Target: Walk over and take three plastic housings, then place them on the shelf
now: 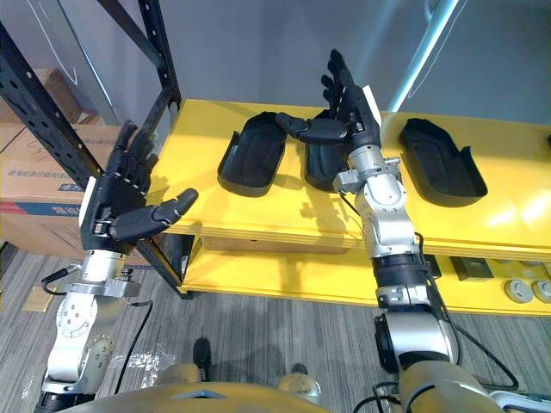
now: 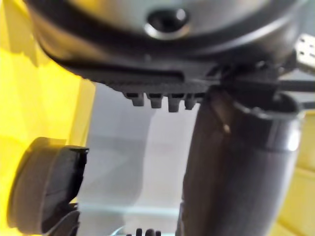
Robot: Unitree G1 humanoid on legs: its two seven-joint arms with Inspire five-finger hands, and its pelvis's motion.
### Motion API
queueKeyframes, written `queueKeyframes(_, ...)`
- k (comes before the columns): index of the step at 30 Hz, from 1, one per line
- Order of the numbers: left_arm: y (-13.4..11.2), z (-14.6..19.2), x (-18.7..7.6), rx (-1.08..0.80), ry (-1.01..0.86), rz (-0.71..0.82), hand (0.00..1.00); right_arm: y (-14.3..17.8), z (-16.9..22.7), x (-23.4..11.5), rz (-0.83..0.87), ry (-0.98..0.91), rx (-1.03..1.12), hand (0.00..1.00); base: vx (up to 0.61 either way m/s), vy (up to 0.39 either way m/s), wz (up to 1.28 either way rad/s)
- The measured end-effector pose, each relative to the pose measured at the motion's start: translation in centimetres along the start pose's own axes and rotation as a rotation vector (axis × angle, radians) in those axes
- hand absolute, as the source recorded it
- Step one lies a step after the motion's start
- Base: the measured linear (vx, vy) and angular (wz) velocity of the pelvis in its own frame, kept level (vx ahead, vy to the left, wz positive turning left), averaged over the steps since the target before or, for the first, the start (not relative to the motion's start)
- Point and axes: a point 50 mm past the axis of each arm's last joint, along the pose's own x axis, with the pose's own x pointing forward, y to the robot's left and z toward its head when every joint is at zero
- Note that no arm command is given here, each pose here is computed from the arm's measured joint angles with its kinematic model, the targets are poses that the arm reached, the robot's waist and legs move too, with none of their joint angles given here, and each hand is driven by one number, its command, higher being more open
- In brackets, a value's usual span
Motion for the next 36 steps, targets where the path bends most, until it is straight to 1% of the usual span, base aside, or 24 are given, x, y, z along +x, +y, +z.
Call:
queueKeyframes(3, -0.9, 0.2, 1.1, 0.028, -0.023, -0.039, 1.00, -0.3, -0.6, 0.9, -0.008, 0.067, 0.006, 1.00, -0.02, -0.003, 0.06)
queueKeyframes(5, -1.1, 0.4, 1.5, 0.025, -0.040, -0.038, 1.00, -0.2, -0.7, 1.3, 0.002, 0.091, 0.007, 1.00, 0.00, 0.000, 0.00)
queueKeyframes(8, -1.7, 0.6, 3.1, 0.022, -0.068, -0.061, 1.00, -0.4, 0.6, 2.4, 0.028, 0.094, -0.025, 1.00, -0.02, -0.020, 0.03)
queueKeyframes(10, -1.8, 0.1, 3.5, 0.029, -0.050, -0.066, 1.00, -0.1, 1.6, 3.1, 0.053, 0.072, -0.032, 1.00, -0.05, -0.027, 0.00)
queueKeyframes(13, -1.8, -0.9, 3.3, 0.028, -0.004, -0.064, 1.00, 0.6, 2.5, 3.9, 0.102, 0.067, -0.043, 1.00, -0.02, -0.020, -0.01)
queueKeyframes(16, -1.8, -0.9, 3.3, 0.028, -0.001, -0.060, 1.00, 1.0, 3.1, 4.5, 0.129, 0.071, -0.052, 1.00, 0.00, -0.013, 0.00)
queueKeyframes(21, -1.8, -0.9, 3.4, 0.028, -0.001, -0.050, 1.00, 1.4, 3.4, 5.3, 0.154, 0.134, -0.063, 1.00, 0.00, 0.000, 0.00)
queueKeyframes(25, -2.2, -1.1, 3.3, 0.044, 0.004, -0.053, 1.00, 1.1, 3.3, 5.8, 0.124, 0.175, -0.066, 1.00, -0.05, -0.022, 0.00)
queueKeyframes(29, -2.4, -1.1, 3.3, 0.047, 0.007, -0.058, 1.00, 0.8, 3.3, 5.8, 0.079, 0.176, -0.072, 1.00, -0.01, -0.005, 0.00)
queueKeyframes(33, -2.4, -1.2, 3.3, 0.047, 0.009, -0.057, 1.00, 0.9, 4.3, 6.3, 0.062, 0.165, -0.077, 1.00, 0.00, -0.007, -0.01)
queueKeyframes(36, -2.5, -1.3, 3.3, 0.046, 0.023, -0.060, 1.00, 0.5, 5.6, 6.6, 0.044, 0.142, -0.124, 1.00, -0.01, -0.022, -0.06)
